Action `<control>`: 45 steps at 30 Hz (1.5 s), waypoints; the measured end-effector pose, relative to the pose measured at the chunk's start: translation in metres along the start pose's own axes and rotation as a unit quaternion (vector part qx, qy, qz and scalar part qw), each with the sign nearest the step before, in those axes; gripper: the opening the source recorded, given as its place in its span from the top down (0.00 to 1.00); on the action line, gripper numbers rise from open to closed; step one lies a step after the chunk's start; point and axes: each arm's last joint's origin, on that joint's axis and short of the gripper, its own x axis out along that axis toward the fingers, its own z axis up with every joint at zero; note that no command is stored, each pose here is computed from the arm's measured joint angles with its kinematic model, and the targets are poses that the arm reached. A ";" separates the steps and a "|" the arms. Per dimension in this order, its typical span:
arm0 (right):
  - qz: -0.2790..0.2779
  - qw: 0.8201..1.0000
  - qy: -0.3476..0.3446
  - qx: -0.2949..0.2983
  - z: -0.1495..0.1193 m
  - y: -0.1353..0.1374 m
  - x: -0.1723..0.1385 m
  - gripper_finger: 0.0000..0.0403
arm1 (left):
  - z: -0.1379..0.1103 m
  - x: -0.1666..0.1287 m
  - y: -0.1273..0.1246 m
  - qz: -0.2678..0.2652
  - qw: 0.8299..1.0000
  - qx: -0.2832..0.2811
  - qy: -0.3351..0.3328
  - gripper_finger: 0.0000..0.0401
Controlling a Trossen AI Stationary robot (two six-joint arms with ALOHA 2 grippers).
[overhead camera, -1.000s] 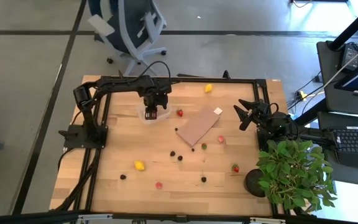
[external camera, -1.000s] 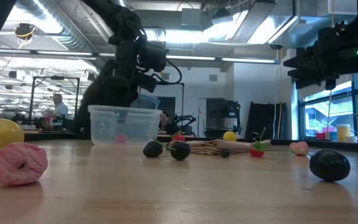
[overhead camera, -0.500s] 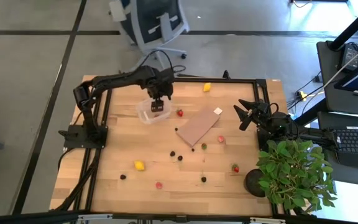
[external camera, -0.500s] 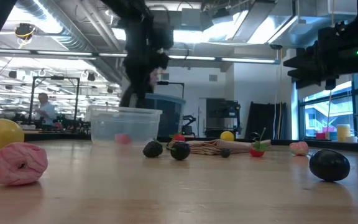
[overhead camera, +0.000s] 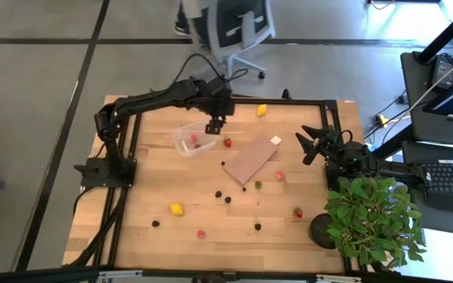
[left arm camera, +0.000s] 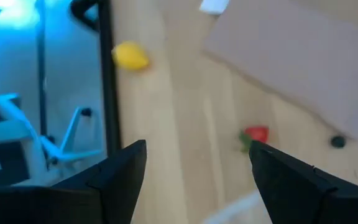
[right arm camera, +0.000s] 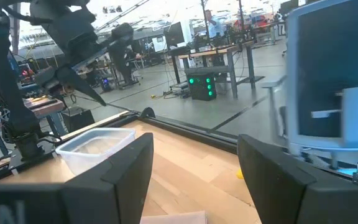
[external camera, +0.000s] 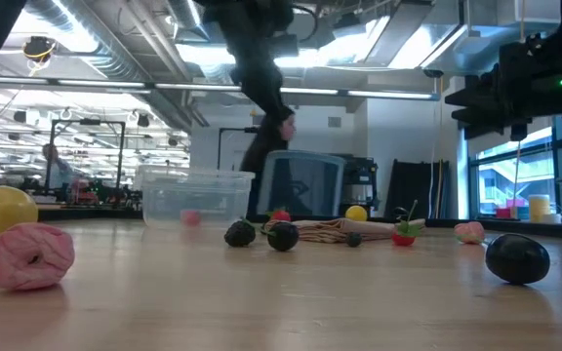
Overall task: Pick and placing Produce into tupperware
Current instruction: Put the strawberry into the transparent bin
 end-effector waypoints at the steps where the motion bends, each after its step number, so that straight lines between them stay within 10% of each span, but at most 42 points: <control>1: 0.000 1.000 0.000 0.000 0.000 0.000 0.000 0.42 | 0.003 0.005 -0.002 -0.009 1.000 0.006 -0.009 0.31; 17: 0.000 1.000 0.000 -0.001 0.000 0.000 0.000 0.42 | 0.002 0.103 -0.042 -0.094 0.992 0.041 0.073 0.33; 45: 0.000 1.000 0.000 -0.002 0.000 0.000 0.000 0.42 | -0.016 0.154 -0.057 -0.112 0.982 0.037 0.147 0.33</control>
